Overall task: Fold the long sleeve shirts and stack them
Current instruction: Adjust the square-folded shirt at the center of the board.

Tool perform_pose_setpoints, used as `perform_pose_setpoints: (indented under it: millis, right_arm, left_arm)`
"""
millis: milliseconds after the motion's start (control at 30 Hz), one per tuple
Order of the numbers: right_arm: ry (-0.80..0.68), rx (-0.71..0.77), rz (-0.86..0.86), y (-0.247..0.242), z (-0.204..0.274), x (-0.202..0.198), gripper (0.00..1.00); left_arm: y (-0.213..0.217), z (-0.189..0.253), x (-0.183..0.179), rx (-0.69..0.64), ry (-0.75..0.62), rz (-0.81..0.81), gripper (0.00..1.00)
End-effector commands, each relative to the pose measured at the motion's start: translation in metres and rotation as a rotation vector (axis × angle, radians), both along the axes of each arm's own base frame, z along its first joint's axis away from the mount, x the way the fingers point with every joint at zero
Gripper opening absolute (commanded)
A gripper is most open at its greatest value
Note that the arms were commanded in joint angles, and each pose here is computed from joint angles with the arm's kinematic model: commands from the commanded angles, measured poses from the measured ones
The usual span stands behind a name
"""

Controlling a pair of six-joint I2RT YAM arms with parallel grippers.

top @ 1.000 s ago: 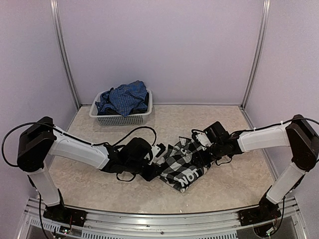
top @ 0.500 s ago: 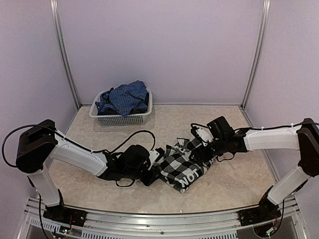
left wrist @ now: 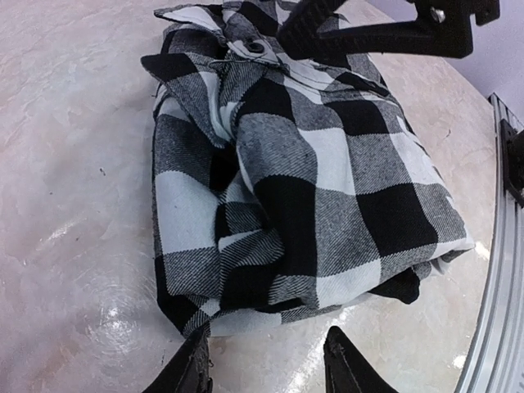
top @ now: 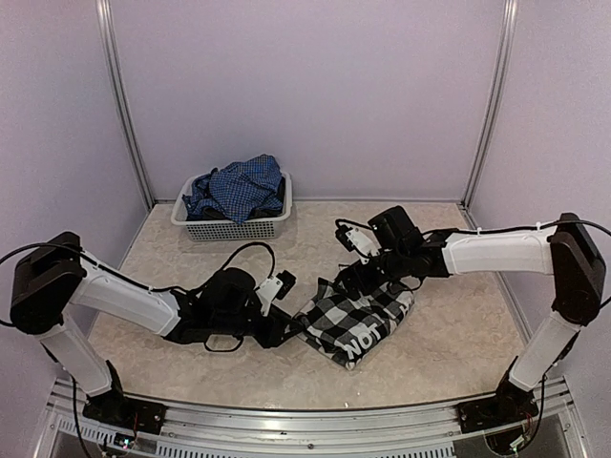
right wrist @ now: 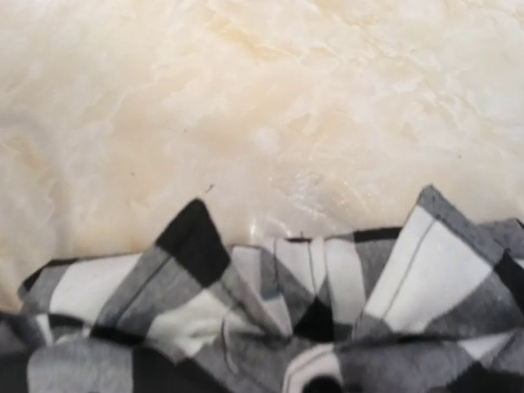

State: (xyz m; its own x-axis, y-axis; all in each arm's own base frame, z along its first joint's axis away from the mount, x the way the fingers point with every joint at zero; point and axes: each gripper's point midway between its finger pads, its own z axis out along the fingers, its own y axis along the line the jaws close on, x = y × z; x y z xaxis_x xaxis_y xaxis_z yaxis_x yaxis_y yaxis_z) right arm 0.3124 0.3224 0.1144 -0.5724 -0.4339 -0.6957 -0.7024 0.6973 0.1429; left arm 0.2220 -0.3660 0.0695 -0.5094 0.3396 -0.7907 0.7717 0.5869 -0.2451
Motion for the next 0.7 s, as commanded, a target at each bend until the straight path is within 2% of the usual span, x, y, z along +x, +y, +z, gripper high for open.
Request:
perform_pose_setpoints:
  millis: [0,233,400,567,667]
  right_arm:
    - [-0.016,-0.007,-0.020,0.011,0.004,0.012,0.82]
    - [-0.002,-0.062,0.034,0.033,-0.001,0.013,0.84]
    - [0.028,-0.075,0.064,0.047,-0.006,0.016,0.85]
    - [0.085,-0.121,0.073,0.050,-0.018,0.013,0.82]
    - [0.112,-0.146,0.069,0.050,-0.025,0.011,0.77]
  left_arm:
    - [-0.004,0.036,0.008,-0.199,0.060,-0.044,0.45]
    - [-0.003,0.051,0.029,-0.279,0.116,-0.037,0.48]
    - [-0.009,0.038,0.032,-0.283,0.184,-0.030,0.48]
    - [-0.002,0.025,0.032,-0.264,0.205,0.009,0.48]
    - [0.002,0.022,0.035,-0.253,0.198,0.037,0.48]
